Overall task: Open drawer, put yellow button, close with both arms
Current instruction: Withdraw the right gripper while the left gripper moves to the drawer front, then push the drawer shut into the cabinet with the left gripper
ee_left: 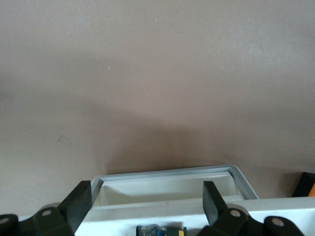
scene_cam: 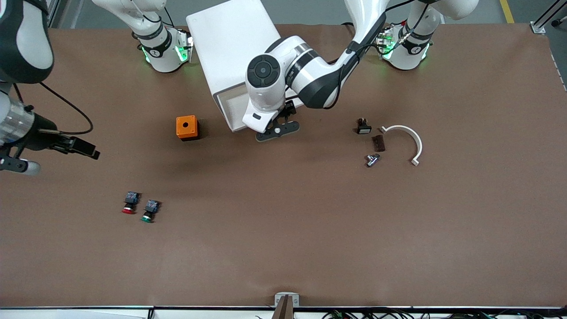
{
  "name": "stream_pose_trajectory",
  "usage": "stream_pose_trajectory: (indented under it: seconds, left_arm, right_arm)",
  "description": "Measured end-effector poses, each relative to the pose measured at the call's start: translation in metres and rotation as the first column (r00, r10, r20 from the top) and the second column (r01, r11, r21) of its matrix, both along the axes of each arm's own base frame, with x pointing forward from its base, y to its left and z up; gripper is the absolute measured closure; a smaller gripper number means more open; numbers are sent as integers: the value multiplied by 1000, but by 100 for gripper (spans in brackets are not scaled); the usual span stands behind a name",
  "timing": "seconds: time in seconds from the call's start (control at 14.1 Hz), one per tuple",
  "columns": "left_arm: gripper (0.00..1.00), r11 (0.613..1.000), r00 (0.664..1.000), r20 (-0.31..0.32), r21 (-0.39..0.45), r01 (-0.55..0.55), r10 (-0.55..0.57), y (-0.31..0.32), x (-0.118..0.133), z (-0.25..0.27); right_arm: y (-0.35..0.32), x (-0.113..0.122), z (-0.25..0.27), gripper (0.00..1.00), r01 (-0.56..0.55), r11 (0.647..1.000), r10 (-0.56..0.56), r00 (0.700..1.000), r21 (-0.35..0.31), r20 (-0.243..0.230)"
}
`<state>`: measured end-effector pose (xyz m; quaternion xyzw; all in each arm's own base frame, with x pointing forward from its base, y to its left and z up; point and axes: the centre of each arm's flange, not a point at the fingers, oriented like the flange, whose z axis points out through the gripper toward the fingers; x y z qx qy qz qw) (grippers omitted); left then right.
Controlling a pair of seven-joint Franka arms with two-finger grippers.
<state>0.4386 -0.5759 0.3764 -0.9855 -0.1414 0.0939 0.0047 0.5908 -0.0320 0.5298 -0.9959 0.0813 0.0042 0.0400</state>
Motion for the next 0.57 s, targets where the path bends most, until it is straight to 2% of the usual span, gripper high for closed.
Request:
stream_pose_trajectory:
  seconds: [0.28,0.57]
  left_arm:
    - [0,999,999,-23,10,-33,33,-17,-25,-4]
    - [0,998,992,-111,-11,-66,65,-29,-46,-15]
  right_arm:
    - [-27,-7,17,0,-107,993,108,994,-46,32]
    - [-25,-18,46,0,-144,985,148,988,-91,41]
